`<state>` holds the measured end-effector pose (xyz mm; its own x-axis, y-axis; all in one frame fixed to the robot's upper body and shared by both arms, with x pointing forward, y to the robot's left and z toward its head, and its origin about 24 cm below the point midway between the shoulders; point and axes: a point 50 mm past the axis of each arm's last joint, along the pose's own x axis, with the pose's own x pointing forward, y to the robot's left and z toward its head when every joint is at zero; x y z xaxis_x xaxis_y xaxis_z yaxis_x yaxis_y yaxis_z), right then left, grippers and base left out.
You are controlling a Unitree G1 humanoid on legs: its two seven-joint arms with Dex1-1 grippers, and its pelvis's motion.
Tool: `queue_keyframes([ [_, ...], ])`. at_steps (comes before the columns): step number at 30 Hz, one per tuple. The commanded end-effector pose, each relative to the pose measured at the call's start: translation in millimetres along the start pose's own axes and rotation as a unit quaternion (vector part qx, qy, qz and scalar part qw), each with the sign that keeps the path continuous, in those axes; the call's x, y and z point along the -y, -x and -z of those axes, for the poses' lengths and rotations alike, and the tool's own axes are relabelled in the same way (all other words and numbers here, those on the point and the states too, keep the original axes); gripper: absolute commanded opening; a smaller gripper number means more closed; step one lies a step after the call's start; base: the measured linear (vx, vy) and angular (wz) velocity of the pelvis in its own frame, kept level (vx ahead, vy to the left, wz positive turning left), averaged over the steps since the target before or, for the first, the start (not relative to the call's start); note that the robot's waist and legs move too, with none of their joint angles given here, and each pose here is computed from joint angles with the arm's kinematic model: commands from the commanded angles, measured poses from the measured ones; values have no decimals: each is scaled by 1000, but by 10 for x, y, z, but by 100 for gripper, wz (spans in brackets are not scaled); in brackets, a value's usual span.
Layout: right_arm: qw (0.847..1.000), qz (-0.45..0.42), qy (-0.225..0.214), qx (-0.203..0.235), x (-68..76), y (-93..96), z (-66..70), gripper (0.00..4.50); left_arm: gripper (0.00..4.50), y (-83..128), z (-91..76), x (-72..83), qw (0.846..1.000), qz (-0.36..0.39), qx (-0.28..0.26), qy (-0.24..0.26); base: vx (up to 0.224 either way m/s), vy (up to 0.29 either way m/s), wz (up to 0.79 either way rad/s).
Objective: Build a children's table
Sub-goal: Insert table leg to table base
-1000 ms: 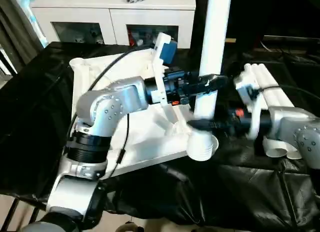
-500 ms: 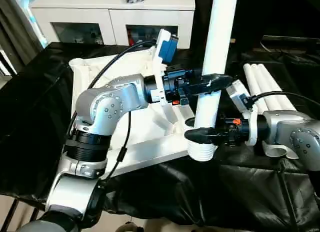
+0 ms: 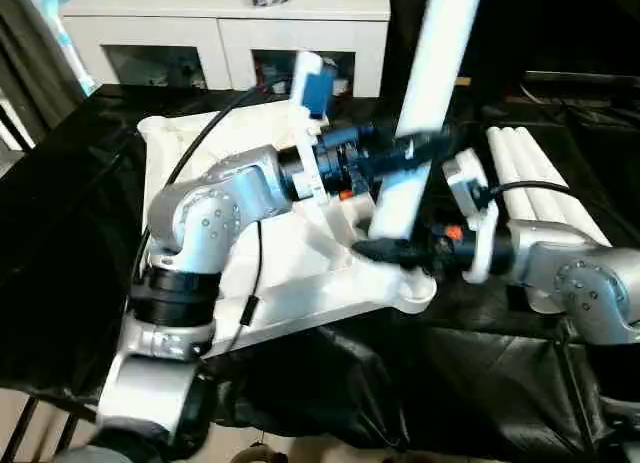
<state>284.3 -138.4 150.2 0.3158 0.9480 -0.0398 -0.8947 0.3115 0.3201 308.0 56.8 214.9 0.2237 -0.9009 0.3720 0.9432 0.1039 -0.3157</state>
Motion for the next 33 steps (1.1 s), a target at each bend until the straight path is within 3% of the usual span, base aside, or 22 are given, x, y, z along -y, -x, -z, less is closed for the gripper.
queue_keyframes([
  [1,998,57,6,36,44,96,-29,192,301,78,-88,62,999,-13,32,-42,0,0,0],
  [3,996,78,11,40,54,118,-25,192,301,121,-58,60,998,-22,21,-52,0,0,0],
  [8,985,158,24,62,121,227,-8,191,301,305,169,23,990,-55,-80,-102,0,0,0],
  [11,972,220,30,74,175,316,12,191,301,446,442,-11,965,-80,-189,-165,0,0,0],
  [14,958,274,46,65,240,366,85,191,301,605,807,-133,924,-114,-296,-211,0,0,0],
  [15,958,274,46,65,240,366,85,191,301,605,807,-133,924,-114,-296,-211,0,0,0],
  [16,952,297,58,51,266,371,150,191,301,675,961,-143,910,-108,-333,-221,0,0,0],
  [20,948,312,67,-7,280,354,370,191,301,766,1196,-101,905,-110,-367,-184,0,0,0],
  [22,945,317,79,-28,264,326,454,191,301,834,1290,-94,894,-121,-392,-180,0,0,0],
  [30,949,307,77,-13,226,212,459,191,301,925,1397,-97,879,-138,-412,-196,0,0,0],
  [31,950,302,79,-12,225,196,454,191,272,929,1387,-120,878,-148,-411,-197,0,0,0],
  [33,954,291,77,-10,220,173,446,191,272,942,1373,-150,876,-160,-412,-193,0,0,0],
])
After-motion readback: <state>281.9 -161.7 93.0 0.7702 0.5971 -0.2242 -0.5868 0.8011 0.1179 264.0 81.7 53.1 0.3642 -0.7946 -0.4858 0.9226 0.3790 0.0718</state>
